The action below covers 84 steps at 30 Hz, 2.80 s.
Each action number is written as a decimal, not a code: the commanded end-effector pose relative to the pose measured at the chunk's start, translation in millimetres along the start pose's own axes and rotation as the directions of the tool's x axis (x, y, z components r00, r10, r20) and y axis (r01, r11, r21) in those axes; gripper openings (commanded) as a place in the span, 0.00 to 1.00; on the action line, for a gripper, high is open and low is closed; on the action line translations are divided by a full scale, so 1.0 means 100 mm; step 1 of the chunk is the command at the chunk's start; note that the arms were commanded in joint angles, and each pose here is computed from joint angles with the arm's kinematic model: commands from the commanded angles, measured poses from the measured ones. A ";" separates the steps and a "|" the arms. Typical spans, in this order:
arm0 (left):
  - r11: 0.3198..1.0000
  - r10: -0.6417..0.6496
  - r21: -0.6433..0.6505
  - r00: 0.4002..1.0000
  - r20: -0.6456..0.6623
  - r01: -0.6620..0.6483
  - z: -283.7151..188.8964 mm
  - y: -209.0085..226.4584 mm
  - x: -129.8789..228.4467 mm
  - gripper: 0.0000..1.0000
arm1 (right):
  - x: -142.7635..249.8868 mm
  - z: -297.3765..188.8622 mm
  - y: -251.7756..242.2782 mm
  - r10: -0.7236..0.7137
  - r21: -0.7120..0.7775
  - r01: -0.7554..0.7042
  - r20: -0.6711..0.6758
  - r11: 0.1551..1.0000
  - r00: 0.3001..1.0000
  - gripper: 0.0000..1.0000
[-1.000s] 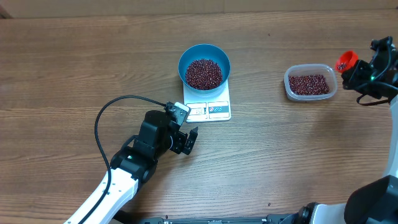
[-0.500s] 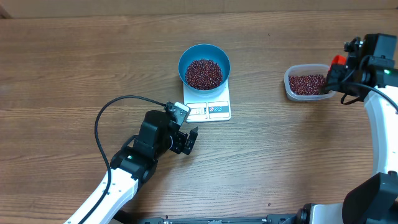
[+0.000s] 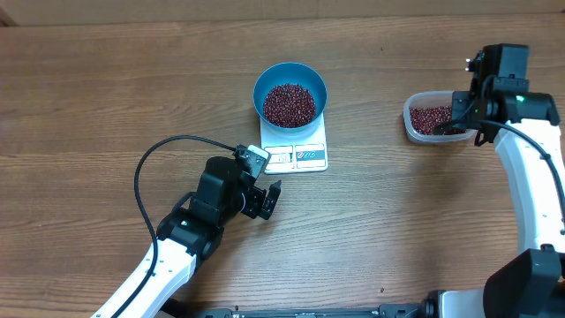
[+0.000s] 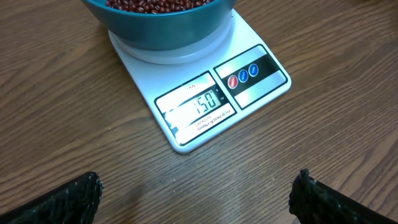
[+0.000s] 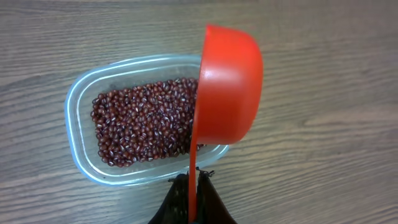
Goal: Scoop item into bowl and weigh 150g on scale
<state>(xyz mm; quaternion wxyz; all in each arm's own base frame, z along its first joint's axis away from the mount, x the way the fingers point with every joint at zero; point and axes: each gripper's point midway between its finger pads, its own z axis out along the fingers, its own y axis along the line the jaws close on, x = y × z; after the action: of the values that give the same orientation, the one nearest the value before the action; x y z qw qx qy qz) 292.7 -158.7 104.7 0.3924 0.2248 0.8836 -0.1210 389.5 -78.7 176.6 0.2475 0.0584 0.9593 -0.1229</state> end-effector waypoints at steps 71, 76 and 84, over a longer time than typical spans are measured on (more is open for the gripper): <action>1.000 -0.006 -0.011 1.000 -0.008 0.006 0.02 0.02 0.02 1.00 | 0.54 -0.11 0.23 0.647 -0.343 -0.747 -0.374 0.569 0.664 1.00; 1.000 -0.006 -0.011 1.000 -0.008 0.006 0.02 0.02 0.02 0.99 | 0.48 -0.75 0.20 0.563 -0.444 -0.603 -0.236 0.662 0.792 1.00; 1.000 -0.006 -0.011 1.000 -0.008 0.006 0.02 0.02 0.02 0.99 | 0.69 -1.68 0.21 0.467 -0.519 -0.418 -0.040 0.746 0.883 1.00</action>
<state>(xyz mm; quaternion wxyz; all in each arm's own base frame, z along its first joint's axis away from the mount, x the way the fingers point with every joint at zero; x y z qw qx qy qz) 292.8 -158.7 104.8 0.3926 0.2248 0.8836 -0.1211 268.3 -16.1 258.2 0.2785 0.2555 0.9020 0.2085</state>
